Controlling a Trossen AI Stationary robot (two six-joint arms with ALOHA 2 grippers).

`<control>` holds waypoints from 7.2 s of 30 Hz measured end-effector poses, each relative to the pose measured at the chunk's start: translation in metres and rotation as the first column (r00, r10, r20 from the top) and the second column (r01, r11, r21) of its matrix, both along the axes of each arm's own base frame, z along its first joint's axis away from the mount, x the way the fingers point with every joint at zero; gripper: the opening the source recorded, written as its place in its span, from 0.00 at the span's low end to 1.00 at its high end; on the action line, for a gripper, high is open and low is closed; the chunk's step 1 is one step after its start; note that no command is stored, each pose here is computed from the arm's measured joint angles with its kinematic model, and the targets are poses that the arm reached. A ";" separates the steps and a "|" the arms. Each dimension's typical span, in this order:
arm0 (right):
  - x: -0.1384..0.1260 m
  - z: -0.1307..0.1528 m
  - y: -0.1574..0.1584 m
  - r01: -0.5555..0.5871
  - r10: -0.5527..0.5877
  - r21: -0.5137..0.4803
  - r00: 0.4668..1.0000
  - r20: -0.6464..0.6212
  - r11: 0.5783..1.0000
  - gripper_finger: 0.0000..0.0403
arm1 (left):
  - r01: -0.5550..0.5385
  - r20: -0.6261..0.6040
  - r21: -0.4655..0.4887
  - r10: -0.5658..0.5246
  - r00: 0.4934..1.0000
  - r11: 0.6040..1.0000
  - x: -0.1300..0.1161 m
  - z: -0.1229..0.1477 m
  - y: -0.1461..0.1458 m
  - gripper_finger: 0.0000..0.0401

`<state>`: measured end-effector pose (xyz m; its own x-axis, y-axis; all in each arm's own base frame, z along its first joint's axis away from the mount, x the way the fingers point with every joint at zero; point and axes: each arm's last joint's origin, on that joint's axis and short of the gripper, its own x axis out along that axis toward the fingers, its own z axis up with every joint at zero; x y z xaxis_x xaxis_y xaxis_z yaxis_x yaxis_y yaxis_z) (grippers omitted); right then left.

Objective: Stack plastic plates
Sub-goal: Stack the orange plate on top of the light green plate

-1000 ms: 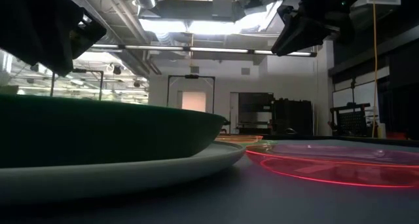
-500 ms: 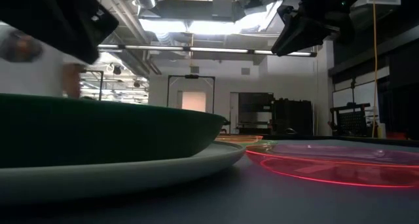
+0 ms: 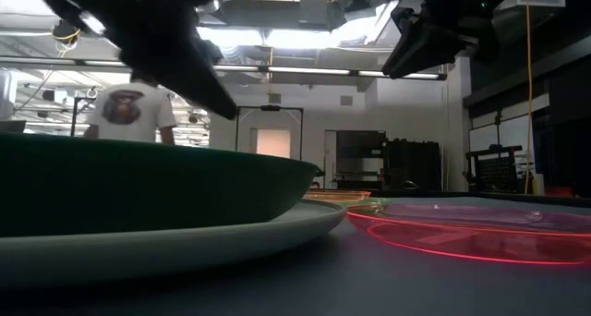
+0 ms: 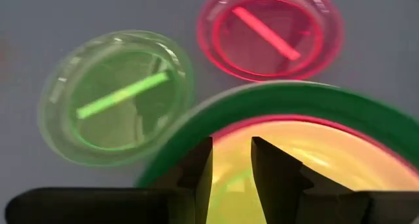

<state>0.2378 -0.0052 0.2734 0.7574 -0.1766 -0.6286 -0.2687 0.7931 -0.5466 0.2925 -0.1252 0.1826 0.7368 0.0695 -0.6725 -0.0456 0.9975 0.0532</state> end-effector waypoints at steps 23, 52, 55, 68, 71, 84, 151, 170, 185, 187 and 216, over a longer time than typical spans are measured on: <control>0.014 -0.019 -0.086 0.089 -0.090 -0.065 0.996 -0.009 0.994 0.49 | -0.139 0.056 0.085 0.135 0.989 0.987 0.031 0.006 0.096 0.25; 0.044 -0.141 -0.160 -0.012 0.032 0.091 0.976 -0.216 0.996 0.49 | -0.195 0.067 0.076 0.190 0.980 0.978 0.033 0.007 0.112 0.25; 0.045 -0.146 -0.162 -0.005 0.025 0.091 0.975 -0.219 0.996 0.49 | -0.195 0.070 0.075 0.190 0.979 0.978 0.033 0.007 0.112 0.25; 0.042 -0.153 -0.166 0.059 -0.023 0.144 0.972 -0.235 0.988 0.34 | -0.196 0.074 0.074 0.191 0.979 0.978 0.033 0.007 0.112 0.25; 0.042 -0.153 -0.166 0.056 -0.020 0.145 0.971 -0.238 0.988 0.26 | -0.196 0.074 0.073 0.191 0.979 0.978 0.033 0.007 0.112 0.25; 0.042 -0.154 -0.167 0.066 -0.033 0.130 0.970 -0.242 0.989 0.01 | -0.222 0.079 0.038 0.218 0.973 0.974 0.033 0.007 0.111 0.25; 0.088 -0.104 -0.049 -0.310 0.312 0.099 0.950 -0.004 0.946 0.00 | -0.015 0.058 0.120 0.008 0.998 0.993 0.036 0.009 0.136 0.25; 0.092 -0.099 -0.050 -0.331 0.328 0.072 0.943 0.053 0.941 0.00 | -0.032 -0.054 0.118 0.039 0.998 0.992 0.028 0.001 0.146 0.25; 0.092 -0.098 -0.049 -0.346 0.341 0.069 0.937 0.069 0.936 0.00 | -0.030 -0.065 0.119 0.038 0.997 0.992 0.027 0.000 0.146 0.25; 0.092 -0.098 -0.049 -0.346 0.342 0.069 0.937 0.069 0.936 0.00 | -0.030 -0.065 0.119 0.038 0.997 0.992 0.027 0.000 0.146 0.25; 0.092 -0.098 -0.050 -0.328 0.325 0.055 0.944 0.063 0.943 0.09 | -0.028 -0.063 0.121 0.036 0.997 0.992 0.027 0.000 0.146 0.01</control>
